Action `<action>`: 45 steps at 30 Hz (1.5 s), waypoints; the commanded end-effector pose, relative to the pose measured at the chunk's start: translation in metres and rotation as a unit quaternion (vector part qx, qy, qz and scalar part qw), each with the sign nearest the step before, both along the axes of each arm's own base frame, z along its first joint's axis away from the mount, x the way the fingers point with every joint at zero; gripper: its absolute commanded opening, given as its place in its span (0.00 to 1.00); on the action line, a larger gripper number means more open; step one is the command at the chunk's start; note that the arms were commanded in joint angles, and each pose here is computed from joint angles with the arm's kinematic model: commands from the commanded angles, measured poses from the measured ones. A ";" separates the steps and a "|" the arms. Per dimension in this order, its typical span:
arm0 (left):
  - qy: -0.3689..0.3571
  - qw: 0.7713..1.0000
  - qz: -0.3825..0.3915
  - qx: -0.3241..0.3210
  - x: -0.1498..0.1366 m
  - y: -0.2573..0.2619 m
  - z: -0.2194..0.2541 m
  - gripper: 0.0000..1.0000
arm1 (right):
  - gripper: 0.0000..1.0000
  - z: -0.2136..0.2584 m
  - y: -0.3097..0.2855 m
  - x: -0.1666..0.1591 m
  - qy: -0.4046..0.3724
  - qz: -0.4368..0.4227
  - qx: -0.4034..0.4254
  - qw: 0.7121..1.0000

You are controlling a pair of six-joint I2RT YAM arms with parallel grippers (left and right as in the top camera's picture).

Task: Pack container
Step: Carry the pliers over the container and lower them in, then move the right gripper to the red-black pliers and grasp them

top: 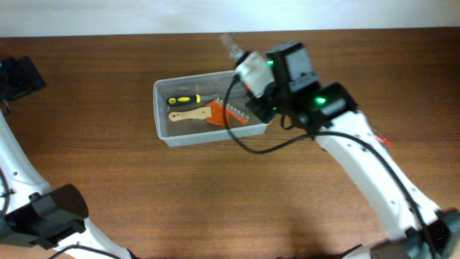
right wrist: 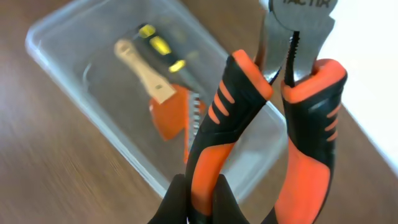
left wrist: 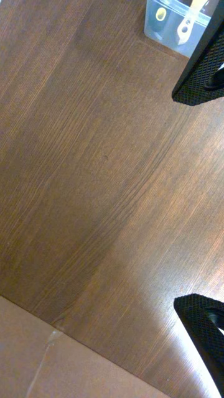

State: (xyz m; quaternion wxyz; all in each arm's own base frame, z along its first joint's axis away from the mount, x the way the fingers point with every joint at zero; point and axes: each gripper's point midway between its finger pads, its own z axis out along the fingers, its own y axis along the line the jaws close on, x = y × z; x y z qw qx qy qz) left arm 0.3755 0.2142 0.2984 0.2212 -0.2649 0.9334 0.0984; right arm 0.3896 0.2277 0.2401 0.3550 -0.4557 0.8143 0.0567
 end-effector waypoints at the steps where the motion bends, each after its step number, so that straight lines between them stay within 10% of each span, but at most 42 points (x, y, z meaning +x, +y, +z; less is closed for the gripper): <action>1: -0.010 1.000 0.006 -0.003 -0.001 -0.001 0.005 0.99 | 0.04 -0.033 0.022 0.005 -0.043 0.168 -0.076 0.982; 13: -0.010 1.000 0.006 -0.002 -0.001 -0.001 0.005 0.99 | 0.05 -0.143 0.022 0.057 -0.013 0.201 -0.122 0.972; 18: -0.010 1.000 0.006 -0.003 -0.001 -0.001 0.005 0.99 | 0.22 -0.149 0.020 0.070 -0.023 0.184 -0.118 0.975; 31: -0.010 1.000 0.006 -0.003 -0.001 -0.001 0.005 0.99 | 0.22 0.025 -0.001 0.084 -0.087 -0.053 0.048 0.994; 37: -0.010 1.000 0.006 -0.002 -0.001 -0.001 0.005 0.99 | 0.34 0.062 -0.114 0.058 -0.039 -0.282 0.072 0.956; 45: -0.010 1.000 0.006 -0.003 -0.001 -0.001 0.005 0.99 | 0.43 -0.050 -0.239 -0.010 0.212 -0.519 0.036 0.827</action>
